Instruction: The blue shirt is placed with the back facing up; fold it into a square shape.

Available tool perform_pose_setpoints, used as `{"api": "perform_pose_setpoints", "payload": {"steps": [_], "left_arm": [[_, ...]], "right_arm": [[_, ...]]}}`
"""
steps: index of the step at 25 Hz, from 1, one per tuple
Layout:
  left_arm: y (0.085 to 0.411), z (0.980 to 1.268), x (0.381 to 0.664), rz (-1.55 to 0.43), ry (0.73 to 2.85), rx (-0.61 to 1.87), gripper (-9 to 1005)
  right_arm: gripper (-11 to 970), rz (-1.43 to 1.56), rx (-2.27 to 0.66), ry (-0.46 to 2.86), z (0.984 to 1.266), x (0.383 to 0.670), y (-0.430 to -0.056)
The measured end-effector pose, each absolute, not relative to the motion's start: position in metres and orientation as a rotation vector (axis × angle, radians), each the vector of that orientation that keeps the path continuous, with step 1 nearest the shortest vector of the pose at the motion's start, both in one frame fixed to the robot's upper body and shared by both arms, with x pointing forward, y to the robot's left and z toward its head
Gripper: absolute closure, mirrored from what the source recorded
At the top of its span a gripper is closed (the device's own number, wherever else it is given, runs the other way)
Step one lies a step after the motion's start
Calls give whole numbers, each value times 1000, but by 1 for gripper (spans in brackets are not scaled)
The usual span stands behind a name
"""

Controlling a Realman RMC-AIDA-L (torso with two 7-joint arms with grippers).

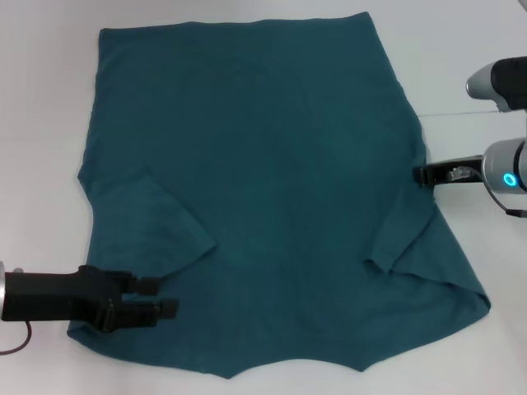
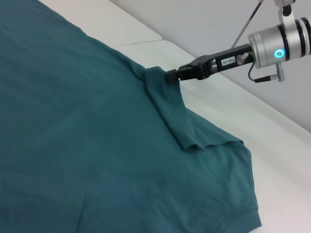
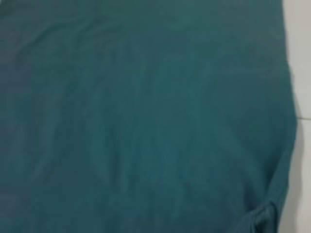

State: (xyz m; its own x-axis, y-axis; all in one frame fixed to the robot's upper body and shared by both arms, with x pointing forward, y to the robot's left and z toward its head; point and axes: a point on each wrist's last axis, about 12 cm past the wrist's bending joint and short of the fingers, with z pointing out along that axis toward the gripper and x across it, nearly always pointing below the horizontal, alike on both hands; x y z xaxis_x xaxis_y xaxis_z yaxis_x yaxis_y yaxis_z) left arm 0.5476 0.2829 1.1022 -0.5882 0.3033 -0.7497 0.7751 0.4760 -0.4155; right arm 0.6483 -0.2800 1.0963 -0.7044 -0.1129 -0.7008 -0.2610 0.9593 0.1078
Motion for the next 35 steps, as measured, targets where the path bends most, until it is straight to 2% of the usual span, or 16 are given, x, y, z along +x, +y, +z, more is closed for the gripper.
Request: {"api": "perform_pose_setpoints", "payload": {"steps": [14, 25, 31, 35], "left_arm": [[283, 1098, 544, -1035, 2133, 877, 391], [282, 1097, 543, -1042, 2130, 880, 391], [282, 1097, 543, -1042, 2130, 882, 391], [284, 1096, 542, -1045, 2134, 874, 391]], "right_arm": [[920, 402, -231, 2308, 1109, 659, -254], [544, 458, -212, 2282, 1109, 660, -249], [335, 447, -283, 2251, 1137, 659, -266], [359, 361, -363, 2249, 1169, 646, -293]]}}
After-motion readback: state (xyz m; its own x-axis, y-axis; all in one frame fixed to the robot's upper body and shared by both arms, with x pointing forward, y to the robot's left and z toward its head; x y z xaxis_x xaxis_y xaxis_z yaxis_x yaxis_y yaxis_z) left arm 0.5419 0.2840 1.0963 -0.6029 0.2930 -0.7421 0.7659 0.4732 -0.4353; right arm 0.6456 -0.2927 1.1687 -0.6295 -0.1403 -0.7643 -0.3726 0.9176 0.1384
